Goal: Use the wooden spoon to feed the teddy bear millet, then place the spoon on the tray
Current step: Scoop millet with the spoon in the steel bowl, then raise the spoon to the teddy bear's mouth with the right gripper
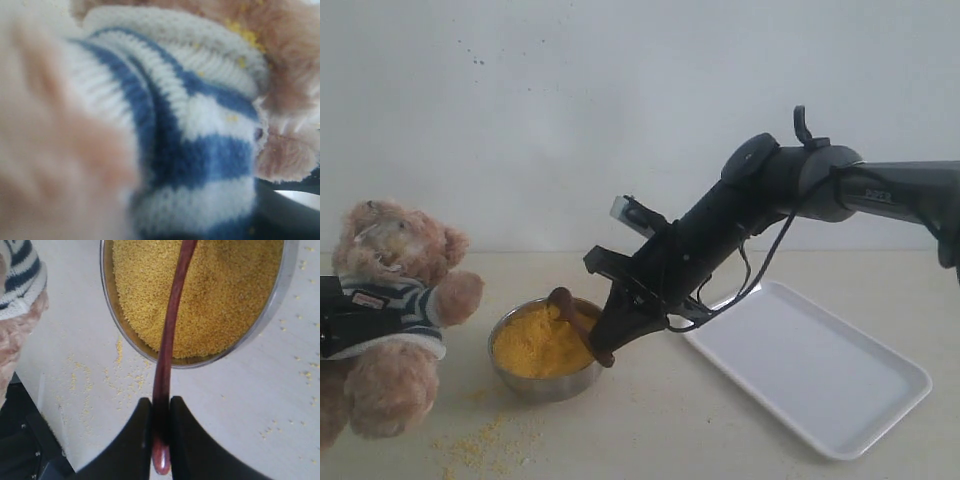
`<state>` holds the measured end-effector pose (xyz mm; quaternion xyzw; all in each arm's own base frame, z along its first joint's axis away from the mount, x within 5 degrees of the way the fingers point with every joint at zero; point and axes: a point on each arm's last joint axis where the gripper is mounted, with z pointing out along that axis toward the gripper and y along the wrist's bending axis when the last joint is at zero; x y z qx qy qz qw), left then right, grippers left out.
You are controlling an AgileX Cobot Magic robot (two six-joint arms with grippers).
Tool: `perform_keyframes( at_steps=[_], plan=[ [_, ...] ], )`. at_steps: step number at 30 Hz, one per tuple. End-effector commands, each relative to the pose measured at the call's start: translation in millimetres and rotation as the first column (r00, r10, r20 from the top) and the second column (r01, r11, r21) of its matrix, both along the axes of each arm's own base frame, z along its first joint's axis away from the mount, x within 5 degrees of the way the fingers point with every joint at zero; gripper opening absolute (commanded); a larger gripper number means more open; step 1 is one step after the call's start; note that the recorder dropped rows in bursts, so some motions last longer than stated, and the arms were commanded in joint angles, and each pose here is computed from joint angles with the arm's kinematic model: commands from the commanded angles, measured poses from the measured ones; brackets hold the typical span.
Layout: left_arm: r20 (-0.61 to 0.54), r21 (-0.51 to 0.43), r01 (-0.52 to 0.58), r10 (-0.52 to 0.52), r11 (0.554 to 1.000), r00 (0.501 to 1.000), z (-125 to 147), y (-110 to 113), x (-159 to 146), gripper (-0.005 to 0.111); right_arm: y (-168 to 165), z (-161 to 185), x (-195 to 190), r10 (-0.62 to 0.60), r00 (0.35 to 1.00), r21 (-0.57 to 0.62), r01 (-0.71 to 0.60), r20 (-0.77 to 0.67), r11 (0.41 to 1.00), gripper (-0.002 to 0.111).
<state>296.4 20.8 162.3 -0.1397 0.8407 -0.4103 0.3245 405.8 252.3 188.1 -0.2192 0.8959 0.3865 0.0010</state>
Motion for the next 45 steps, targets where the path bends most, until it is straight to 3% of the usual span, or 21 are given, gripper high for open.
perform_keyframes(
  at_steps=[1,10,15,22,32,39,45],
  plan=[
    [0.03,-0.009,-0.001,0.001,1.0,1.0,5,0,2,0.004,-3,17,-1,-0.017,1.0,0.01,0.017,0.024,1.0,0.0],
    [0.031,-0.012,-0.004,0.004,1.0,1.0,5,0,2,0.004,-14,5,-24,0.035,0.999,-0.015,-0.035,-0.017,0.999,0.0],
    [0.027,0.0,0.013,-0.013,1.0,1.0,4,0,1,0.004,-12,7,-32,0.041,0.998,0.061,-0.039,-0.037,0.997,0.0],
    [0.022,0.015,0.034,-0.034,0.999,0.999,3,-1,0,0.004,-11,12,-30,0.025,0.999,0.119,-0.021,-0.04,0.993,0.0],
    [0.023,0.013,0.031,-0.031,0.999,0.999,4,-1,0,0.004,-36,17,-12,-0.062,0.997,0.187,0.07,-0.046,0.98,0.0],
    [-0.108,-0.038,0.034,-0.038,0.999,0.993,-6,-5,-11,0.004,-35,18,-12,-0.058,0.998,0.204,0.065,-0.039,0.977,0.0],
    [-0.204,-0.02,0.111,-0.113,0.994,0.973,-13,-8,-21,0.004,-35,22,-13,-0.061,0.998,0.214,0.066,-0.033,0.975,0.0]
  ],
)
